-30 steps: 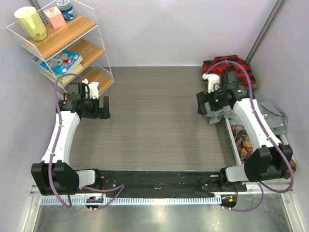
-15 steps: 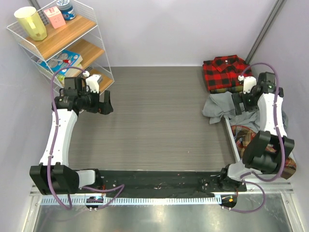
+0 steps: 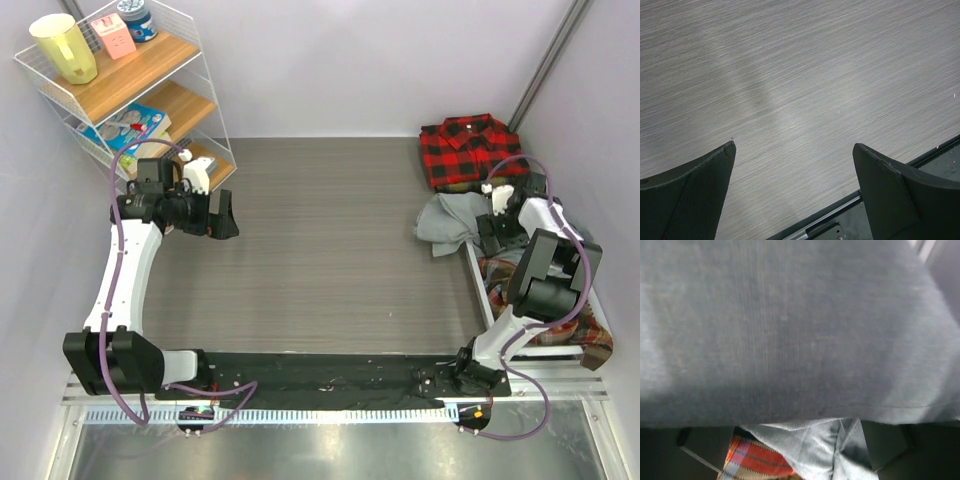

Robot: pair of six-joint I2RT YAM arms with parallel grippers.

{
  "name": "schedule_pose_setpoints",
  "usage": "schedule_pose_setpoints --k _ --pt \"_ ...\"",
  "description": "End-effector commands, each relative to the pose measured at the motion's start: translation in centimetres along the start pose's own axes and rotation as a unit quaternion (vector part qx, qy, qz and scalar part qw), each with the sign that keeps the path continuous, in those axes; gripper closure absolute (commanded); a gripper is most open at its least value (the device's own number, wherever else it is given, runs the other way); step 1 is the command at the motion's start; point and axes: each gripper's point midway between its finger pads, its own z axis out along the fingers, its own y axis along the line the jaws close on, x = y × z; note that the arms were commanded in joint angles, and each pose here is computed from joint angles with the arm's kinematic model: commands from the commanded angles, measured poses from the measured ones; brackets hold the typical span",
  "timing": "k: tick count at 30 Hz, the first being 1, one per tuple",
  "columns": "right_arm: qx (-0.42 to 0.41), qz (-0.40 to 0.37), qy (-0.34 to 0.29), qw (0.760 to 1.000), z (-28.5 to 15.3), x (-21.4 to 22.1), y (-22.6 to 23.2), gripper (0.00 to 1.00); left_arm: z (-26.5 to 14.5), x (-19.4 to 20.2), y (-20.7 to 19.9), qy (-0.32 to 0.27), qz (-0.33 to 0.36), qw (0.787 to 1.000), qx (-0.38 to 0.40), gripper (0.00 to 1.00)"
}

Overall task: Fold and stack the long sleeve shirts
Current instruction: Grab the shirt from the pile

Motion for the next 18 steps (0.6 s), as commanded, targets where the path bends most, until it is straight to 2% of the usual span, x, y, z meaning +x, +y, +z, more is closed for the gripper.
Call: schedule_pose_setpoints --k 1,2,3,5,6,7,11,13,18 --pt "0.024 0.004 0.002 1.0 1.9 0.3 -0.5 0.18 -0.4 -1.1 -0.5 -0.016 0.013 1.0 0.012 0.0" --pt "0.019 0.008 0.007 1.0 1.9 0.5 -0.3 0.29 -0.4 -1.1 -0.5 -0.018 0.013 1.0 0.011 0.0" --pt "0.019 0.014 -0.007 1.0 1.1 0.1 -0.3 0.56 -0.4 -1.2 -0.5 -0.019 0.013 1.0 0.01 0.0" --pt "0.011 0.027 -0.021 0.999 -0.3 -0.4 -0.1 0.81 -0.5 -1.3 -0.6 -0.022 0.016 1.0 0.01 0.0" --pt "0.015 0.033 -0.055 0.998 -2.3 -1.9 -0.6 0.95 -0.6 -1.6 -0.5 -0.027 0.018 0.999 0.009 0.0" --pt "0.016 0.038 -0.069 0.997 -3.4 -2.5 -0.8 0.99 -0.7 -1.7 -0.5 -0.03 0.02 0.999 0.006 0.0" --pt "0.008 0.056 -0.164 0.985 -10.7 -6.1 -1.2 0.99 -1.1 -2.2 -0.4 -0.039 0.023 0.999 -0.002 0.0" --pt "0.007 0.064 -0.227 0.972 -15.2 -8.4 -1.7 0.99 -1.4 -2.4 -0.5 -0.045 0.024 0.999 -0.005 0.0" --pt "-0.028 0.072 -0.318 0.945 -23.0 -12.1 -1.1 0.99 -1.7 -3.1 -0.3 -0.061 0.027 0.998 -0.014 0.0"
